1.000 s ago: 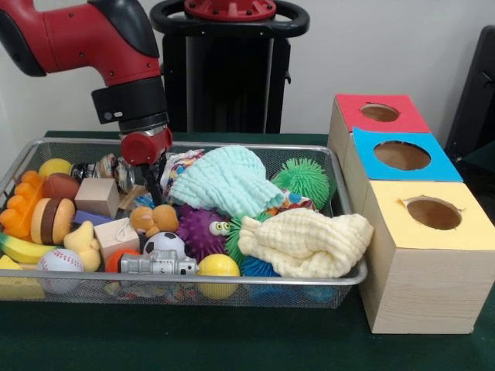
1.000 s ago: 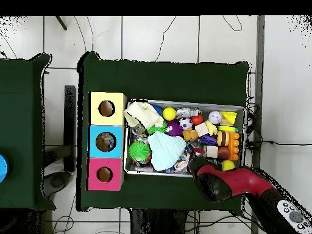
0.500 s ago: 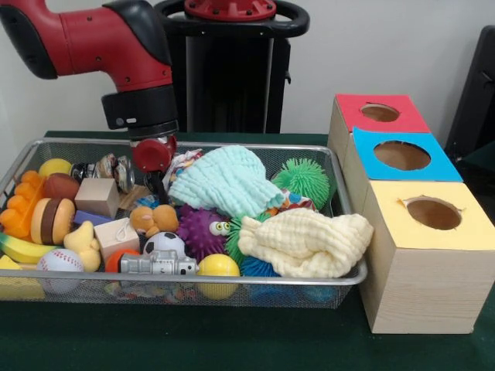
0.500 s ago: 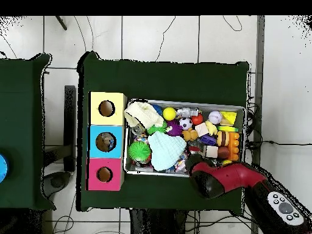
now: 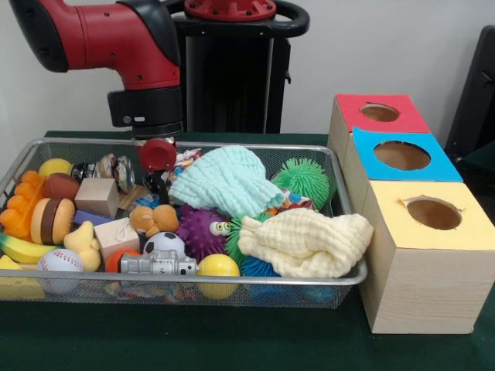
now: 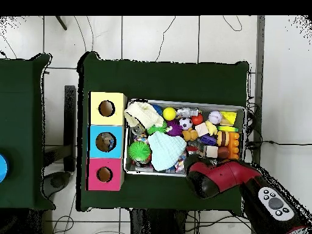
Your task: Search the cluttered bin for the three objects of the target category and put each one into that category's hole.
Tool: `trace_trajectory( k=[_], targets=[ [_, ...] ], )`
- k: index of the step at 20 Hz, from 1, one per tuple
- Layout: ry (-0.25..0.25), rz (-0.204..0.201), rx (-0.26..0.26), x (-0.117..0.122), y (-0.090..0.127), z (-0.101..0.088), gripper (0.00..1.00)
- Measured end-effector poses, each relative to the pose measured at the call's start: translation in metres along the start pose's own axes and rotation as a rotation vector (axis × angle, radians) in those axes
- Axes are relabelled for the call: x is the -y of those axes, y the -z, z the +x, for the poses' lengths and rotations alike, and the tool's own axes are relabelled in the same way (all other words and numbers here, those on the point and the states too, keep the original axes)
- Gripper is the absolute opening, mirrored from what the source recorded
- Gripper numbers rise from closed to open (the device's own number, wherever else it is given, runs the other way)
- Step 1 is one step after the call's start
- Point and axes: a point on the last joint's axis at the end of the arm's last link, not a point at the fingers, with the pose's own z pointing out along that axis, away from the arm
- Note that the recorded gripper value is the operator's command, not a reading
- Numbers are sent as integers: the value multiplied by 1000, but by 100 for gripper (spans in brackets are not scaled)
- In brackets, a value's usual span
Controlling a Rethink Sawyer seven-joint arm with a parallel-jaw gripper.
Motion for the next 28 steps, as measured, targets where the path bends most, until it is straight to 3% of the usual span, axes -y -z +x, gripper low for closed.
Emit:
trace_trajectory(
  k=[16, 28],
  targets=[
    [-76, 12, -44, -12, 12, 45, 100],
    [-78, 13, -43, -13, 12, 45, 100]
  ],
)
